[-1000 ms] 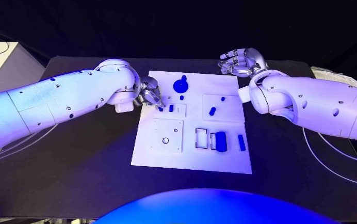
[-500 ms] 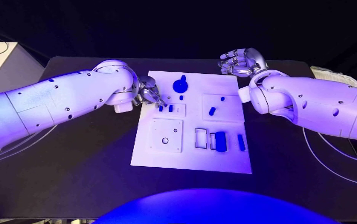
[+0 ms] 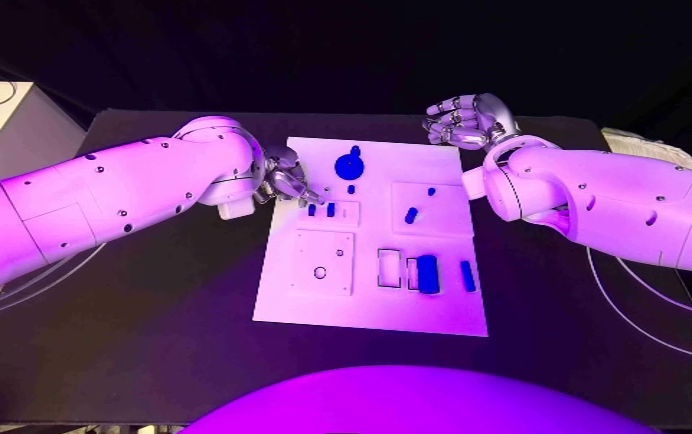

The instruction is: Assemble the parts on the task board

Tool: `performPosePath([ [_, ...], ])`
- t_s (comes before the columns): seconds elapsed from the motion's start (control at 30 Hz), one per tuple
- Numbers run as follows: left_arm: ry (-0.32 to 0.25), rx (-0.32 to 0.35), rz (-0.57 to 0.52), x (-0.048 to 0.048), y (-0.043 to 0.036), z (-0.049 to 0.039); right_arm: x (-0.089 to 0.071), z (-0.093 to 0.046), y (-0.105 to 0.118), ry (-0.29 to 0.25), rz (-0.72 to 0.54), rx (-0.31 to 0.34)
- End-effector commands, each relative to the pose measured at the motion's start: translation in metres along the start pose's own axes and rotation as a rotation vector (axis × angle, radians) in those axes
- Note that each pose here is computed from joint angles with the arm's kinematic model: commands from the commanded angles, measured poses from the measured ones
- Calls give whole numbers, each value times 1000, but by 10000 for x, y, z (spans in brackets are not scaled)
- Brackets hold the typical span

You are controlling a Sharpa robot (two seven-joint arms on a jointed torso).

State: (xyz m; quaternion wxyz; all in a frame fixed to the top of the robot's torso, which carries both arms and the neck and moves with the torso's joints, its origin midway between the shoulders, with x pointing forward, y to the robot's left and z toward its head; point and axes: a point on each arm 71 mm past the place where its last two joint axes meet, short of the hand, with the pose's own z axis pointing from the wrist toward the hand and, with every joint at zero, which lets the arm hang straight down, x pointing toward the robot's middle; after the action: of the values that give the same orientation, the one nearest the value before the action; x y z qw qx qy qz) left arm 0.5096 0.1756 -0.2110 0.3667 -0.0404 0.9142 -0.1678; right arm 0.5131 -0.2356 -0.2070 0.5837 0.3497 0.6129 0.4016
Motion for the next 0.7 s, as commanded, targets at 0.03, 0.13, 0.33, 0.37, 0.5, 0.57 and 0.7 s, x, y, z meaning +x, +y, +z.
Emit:
performPosePath([
  [0.03,-11,44,-79,-16,-32,-35,18,-6,10,18,2,-15],
  [0.13,-16,98,-158,-45,-46,-75,17,-7,8,17,2,-14],
  [0.33,-82,239,-275,-140,-106,-170,9,-9,4,14,1,-14],
  [0.37,-101,271,-286,-158,-126,-184,8,-9,4,14,1,-14],
  [0.5,-207,411,-275,-230,-245,-234,1,-9,1,11,0,-14],
  [0.57,-262,470,-228,-244,-313,-248,-1,-8,0,11,0,-14],
  [0.7,-340,550,-132,-195,-431,-253,2,-9,1,13,2,-14],
])
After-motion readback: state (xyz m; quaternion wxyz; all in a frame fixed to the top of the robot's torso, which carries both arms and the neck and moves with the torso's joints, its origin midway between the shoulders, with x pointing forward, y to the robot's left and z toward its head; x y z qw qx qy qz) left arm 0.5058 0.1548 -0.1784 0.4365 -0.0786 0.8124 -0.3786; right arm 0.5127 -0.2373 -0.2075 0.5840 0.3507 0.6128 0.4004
